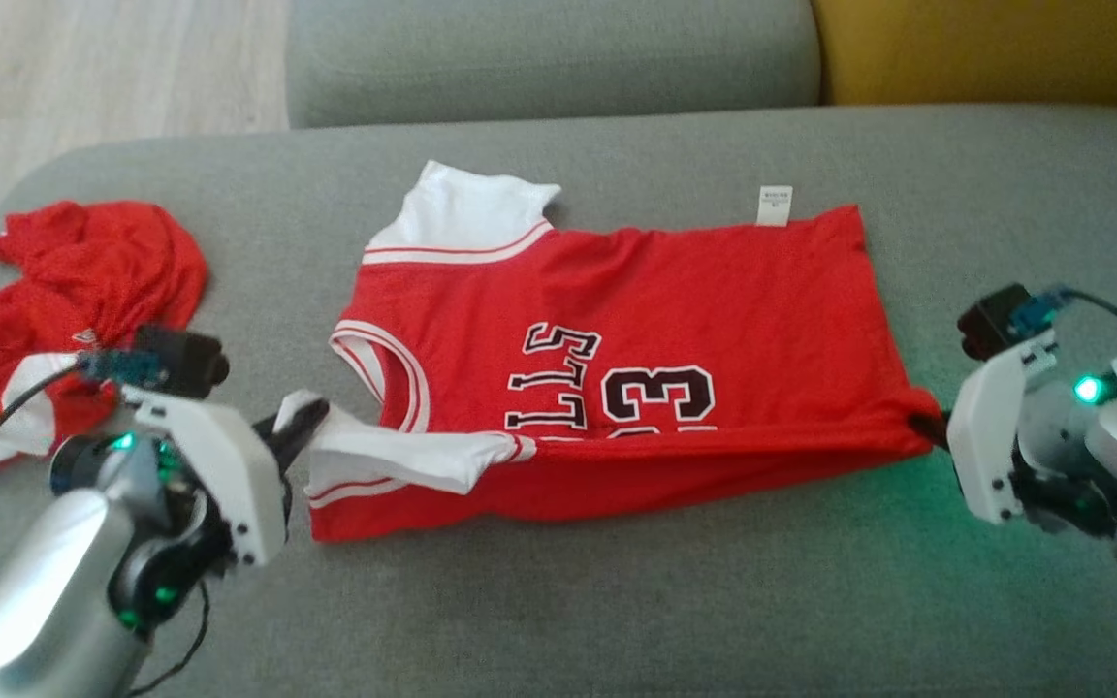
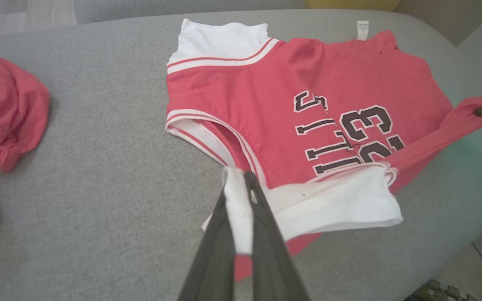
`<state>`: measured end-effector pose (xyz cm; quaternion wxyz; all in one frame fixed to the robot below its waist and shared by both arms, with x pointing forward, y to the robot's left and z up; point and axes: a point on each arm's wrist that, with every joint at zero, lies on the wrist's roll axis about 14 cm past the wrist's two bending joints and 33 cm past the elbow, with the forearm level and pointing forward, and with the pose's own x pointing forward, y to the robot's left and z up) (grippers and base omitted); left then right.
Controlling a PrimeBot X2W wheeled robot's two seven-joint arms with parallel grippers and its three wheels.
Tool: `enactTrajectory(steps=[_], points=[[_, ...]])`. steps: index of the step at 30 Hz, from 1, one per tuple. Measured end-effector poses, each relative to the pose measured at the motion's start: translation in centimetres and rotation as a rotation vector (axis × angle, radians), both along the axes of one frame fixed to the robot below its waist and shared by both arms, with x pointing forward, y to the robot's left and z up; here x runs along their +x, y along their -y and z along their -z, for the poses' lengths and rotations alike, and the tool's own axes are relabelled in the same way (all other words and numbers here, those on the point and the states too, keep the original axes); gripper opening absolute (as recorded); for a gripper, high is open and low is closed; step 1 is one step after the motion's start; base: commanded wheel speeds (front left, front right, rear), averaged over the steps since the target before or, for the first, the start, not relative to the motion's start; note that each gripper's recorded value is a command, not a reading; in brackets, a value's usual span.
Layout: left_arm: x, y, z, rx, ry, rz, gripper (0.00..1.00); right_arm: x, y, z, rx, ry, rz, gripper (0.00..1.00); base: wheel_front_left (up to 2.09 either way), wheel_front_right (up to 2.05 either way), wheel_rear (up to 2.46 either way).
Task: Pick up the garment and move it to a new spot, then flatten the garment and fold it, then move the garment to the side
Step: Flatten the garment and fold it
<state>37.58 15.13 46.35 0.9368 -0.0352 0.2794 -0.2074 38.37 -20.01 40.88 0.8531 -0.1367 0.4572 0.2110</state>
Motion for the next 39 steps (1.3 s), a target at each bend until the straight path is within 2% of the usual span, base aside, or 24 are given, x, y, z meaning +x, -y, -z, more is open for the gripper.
enactTrajectory(steps=[8,9,10,11,12,19,22,24,28,32,35,37,39], points=[[3.3,1.2,2.8,0.04,-0.059,0.025,0.0,2.5,-0.5,0.7,0.0,0.014,0.012,0.0,0.0,0.0,0.0],[3.6,1.2,3.2,0.042,-0.063,0.023,0.0,2.9,-0.6,0.7,0.003,0.03,0.013,0.83,0.0,0.0,0.0],[3.9,1.3,3.5,0.043,-0.07,0.019,0.0,3.3,-0.5,0.7,0.007,0.047,0.021,1.0,0.0,0.0,0.0],[4.3,1.3,3.8,0.043,-0.073,0.011,0.69,3.8,-0.4,0.7,0.011,0.062,0.031,1.0,0.0,0.0,0.0],[4.7,1.3,4.0,0.045,-0.07,0.003,1.0,4.1,-0.3,0.7,0.017,0.072,0.042,1.0,0.0,0.0,0.0],[8.1,-0.2,2.3,-0.016,0.069,-0.165,1.0,6.8,0.0,-0.7,0.096,0.233,0.119,1.0,0.0,0.0,0.0],[9.3,-1.3,-0.1,-0.099,0.187,-0.284,1.0,8.4,-0.5,-2.9,0.177,0.372,0.157,1.0,0.0,0.0,0.0],[9.6,-2.2,-2.6,-0.197,0.303,-0.389,1.0,9.5,-1.3,-5.6,0.271,0.516,0.186,1.0,0.0,0.0,0.0],[7.7,-3.3,-3.8,-0.283,0.4,-0.493,1.0,9.1,-2.2,-7.7,0.379,0.656,0.22,1.0,0.0,0.0,0.0],[4.3,-3.5,-3.0,-0.336,0.404,-0.559,1.0,7.4,-2.5,-8.0,0.427,0.701,0.253,1.0,0.0,0.0,0.0],[1.9,-3.6,-3.1,-0.424,0.41,-0.617,1.0,6.7,-3.2,-10.0,0.518,0.768,0.286,1.0,0.0,0.0,0.0],[0.4,-3.3,-3.0,-0.409,0.427,-0.61,1.0,6.1,-3.8,-11.5,0.576,0.821,0.298,1.0,0.0,0.0,0.0],[-1.0,-3.7,-2.0,-0.409,0.409,-0.65,1.0,5.0,-3.9,-11.7,0.589,0.856,0.302,1.0,0.0,0.0,0.0]])
